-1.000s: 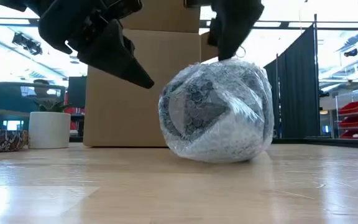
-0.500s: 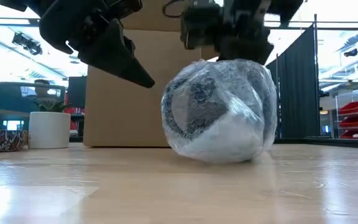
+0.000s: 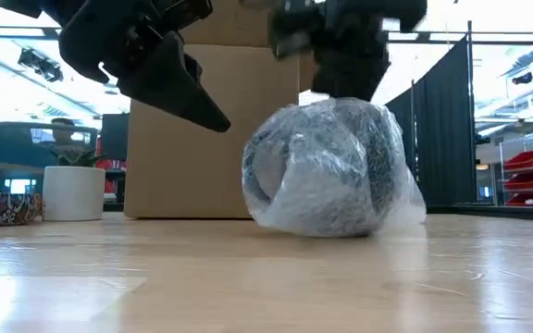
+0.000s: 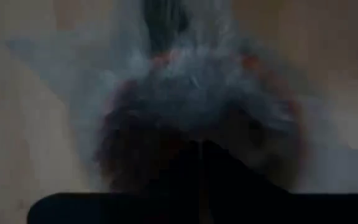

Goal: Wrap mug
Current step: Wrap the black mug with bubble wrap

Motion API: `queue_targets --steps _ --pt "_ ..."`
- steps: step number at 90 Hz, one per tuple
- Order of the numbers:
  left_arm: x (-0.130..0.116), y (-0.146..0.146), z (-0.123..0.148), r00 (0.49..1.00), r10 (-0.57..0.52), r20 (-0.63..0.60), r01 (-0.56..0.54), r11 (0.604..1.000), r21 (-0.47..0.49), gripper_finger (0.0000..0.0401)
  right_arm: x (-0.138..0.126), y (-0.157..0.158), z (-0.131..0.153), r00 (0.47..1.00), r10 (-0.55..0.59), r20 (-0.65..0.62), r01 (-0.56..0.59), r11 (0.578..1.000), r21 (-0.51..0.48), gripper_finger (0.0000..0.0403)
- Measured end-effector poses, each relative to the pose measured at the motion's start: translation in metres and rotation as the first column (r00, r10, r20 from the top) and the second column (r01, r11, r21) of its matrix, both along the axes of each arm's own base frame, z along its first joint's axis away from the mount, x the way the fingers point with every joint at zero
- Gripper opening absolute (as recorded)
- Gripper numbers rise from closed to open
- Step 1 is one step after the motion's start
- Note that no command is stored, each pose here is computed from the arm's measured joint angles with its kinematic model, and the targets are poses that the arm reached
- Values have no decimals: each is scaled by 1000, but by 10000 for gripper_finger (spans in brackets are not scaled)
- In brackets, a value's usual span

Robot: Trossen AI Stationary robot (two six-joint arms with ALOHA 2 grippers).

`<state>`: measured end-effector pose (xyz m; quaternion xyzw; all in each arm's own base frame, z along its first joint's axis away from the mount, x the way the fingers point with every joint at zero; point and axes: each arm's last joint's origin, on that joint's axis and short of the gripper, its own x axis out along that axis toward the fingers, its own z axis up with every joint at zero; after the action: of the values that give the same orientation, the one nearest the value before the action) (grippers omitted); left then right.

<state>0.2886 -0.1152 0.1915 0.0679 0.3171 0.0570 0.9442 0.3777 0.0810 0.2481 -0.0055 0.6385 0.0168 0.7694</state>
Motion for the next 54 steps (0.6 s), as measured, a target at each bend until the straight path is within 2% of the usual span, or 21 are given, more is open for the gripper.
queue_targets --steps 11,25,38,54 --pt "0 0 0 1000 0 -2 0 1000 1 173 -4 4 11 1000 -1 2 1 999 45 0" --pt "0 0 0 1000 -2 0 2 1000 -1 172 -2 5 11 1000 12 14 -13 996 83 0" --pt "0 0 0 1000 -2 -2 2 1000 -1 172 3 5 -5 998 23 66 -30 994 109 0" --pt "0 0 0 1000 -2 0 2 1000 -3 172 0 -4 -31 999 19 38 -23 992 121 0"
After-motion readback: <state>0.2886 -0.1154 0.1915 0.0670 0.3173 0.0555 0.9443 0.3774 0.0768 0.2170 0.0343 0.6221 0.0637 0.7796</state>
